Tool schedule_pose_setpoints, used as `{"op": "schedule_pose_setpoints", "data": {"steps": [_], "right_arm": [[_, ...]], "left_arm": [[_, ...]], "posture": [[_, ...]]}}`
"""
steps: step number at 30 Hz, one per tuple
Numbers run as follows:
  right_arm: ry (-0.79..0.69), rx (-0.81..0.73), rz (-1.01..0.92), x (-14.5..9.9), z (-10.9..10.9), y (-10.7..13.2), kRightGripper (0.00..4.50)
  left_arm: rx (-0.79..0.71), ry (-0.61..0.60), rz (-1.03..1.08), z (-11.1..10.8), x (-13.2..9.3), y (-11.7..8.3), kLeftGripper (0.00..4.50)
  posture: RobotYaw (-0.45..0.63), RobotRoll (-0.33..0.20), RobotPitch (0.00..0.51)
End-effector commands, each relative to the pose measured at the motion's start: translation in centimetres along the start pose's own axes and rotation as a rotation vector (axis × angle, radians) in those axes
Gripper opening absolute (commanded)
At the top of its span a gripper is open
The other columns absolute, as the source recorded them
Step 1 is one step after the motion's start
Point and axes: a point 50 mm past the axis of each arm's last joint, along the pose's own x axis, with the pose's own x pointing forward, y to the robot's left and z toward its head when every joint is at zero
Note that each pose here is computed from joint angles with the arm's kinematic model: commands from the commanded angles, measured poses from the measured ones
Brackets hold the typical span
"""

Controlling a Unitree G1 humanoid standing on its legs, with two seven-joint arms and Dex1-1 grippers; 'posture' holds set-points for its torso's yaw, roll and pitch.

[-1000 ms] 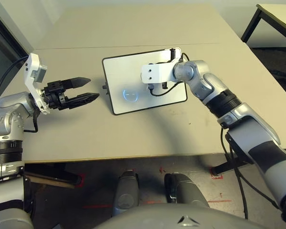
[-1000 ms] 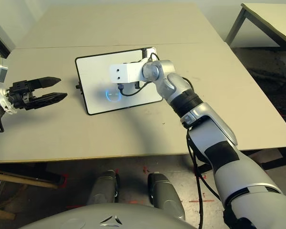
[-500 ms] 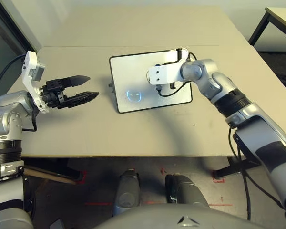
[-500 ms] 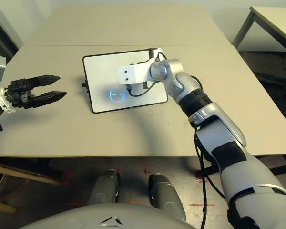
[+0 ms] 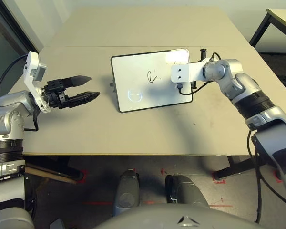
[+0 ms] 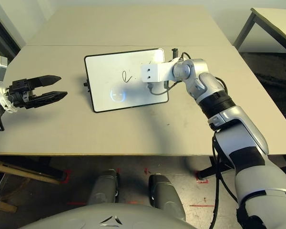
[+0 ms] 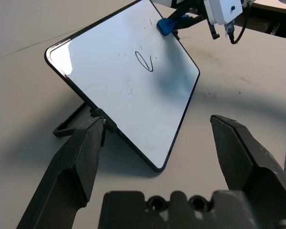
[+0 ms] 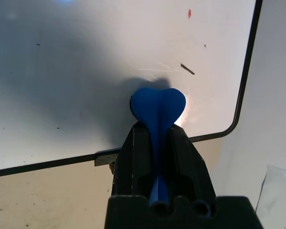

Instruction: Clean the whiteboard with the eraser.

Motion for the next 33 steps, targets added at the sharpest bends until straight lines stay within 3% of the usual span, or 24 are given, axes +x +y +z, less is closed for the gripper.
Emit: {"op": "schedule_pose_setpoints", "data": {"steps": [1, 16, 33], "right_arm": [[0.019, 0.033, -0.034, -0.1, -0.4, -0.8, 0.23], [-0.109, -0.007, -0.037, 1.4, 4.8, -1.6, 0.22], [-0.253, -0.057, 0.021, 1.9, 9.3, -0.1, 0.22]], "left_arm": [[0.011, 0.005, -0.015, 0.1, 0.3, 0.0, 4.50], [0.007, 0.006, -0.012, 0.1, 0.2, -0.3, 4.50], [0.000, 0.004, -0.007, -0.1, 0.1, -0.4, 4.50]], "posture": [[0.30, 0.000, 0.067], [0.32, 0.000, 0.075], [0.32, 0.000, 0.079]]}}
